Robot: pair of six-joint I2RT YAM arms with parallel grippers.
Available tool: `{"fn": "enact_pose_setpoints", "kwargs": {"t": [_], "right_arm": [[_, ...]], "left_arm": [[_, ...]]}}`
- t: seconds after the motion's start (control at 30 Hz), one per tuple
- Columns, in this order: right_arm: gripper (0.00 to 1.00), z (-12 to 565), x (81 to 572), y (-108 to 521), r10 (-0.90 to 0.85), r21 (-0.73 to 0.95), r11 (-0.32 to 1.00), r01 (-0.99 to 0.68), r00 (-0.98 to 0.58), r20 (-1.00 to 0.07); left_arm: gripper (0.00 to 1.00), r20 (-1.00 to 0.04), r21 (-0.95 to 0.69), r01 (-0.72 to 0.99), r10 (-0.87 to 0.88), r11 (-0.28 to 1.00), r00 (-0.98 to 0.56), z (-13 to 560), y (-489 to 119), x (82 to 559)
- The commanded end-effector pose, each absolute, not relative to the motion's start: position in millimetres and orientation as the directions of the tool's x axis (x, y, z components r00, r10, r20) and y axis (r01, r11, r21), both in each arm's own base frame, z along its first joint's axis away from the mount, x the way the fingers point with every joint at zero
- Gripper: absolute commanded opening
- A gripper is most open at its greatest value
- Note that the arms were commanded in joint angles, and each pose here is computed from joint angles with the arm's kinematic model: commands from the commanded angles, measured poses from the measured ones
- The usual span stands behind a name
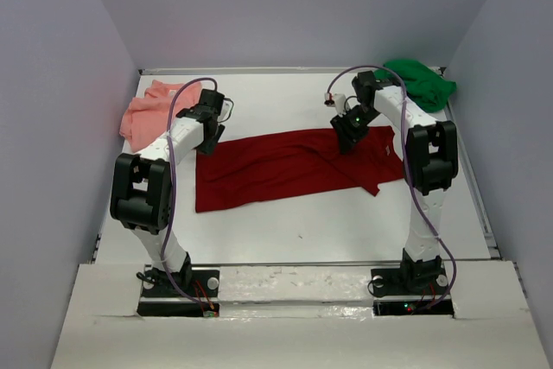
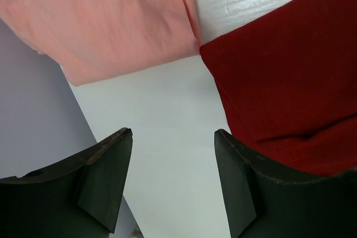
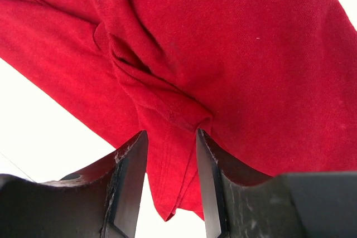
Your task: Fold and stack the t-shirts
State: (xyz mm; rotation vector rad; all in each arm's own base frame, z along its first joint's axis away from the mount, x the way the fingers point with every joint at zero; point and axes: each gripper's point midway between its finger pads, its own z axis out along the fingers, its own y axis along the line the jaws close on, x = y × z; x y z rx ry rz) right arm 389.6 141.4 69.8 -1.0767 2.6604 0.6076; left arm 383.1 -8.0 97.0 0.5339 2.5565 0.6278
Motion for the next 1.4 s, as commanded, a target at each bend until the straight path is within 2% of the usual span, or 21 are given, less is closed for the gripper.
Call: {"fn": "enact_pose_setpoints", "kwargs": {"t": [0.0,0.37,0.5,0.8,1.37], "right_arm": [[0.45,74,404,147,-0.623,0.266,0.635,-0.725,-0.684,-0.379],[0.4,65,411,148,-0.622,0.26,0.639,-0.724,-0.685,-0.379],[0.0,64,410,147,-0.622,0.262,0.641,-0.721,-0.689,-0.373],[0.0,76,399,144,-0.628,0.261,0.635,-0.727,-0.683,-0.373],[0.0,101,328,138,-0.651,0.361,0.589,-0.723,-0.689,-0.319]], "left_arm": [[0.73,-0.364,0.527,0.235,0.467,0.817,-0.806,114,-6,381],[0.73,-0.362,0.524,0.239,0.467,0.818,-0.807,112,-6,380],[0.73,-0.359,0.522,0.241,0.468,0.818,-0.807,112,-6,380],[0.73,-0.362,0.519,0.24,0.466,0.82,-0.808,113,-8,382],[0.72,-0.38,0.51,0.242,0.469,0.826,-0.797,121,-15,389]]}}
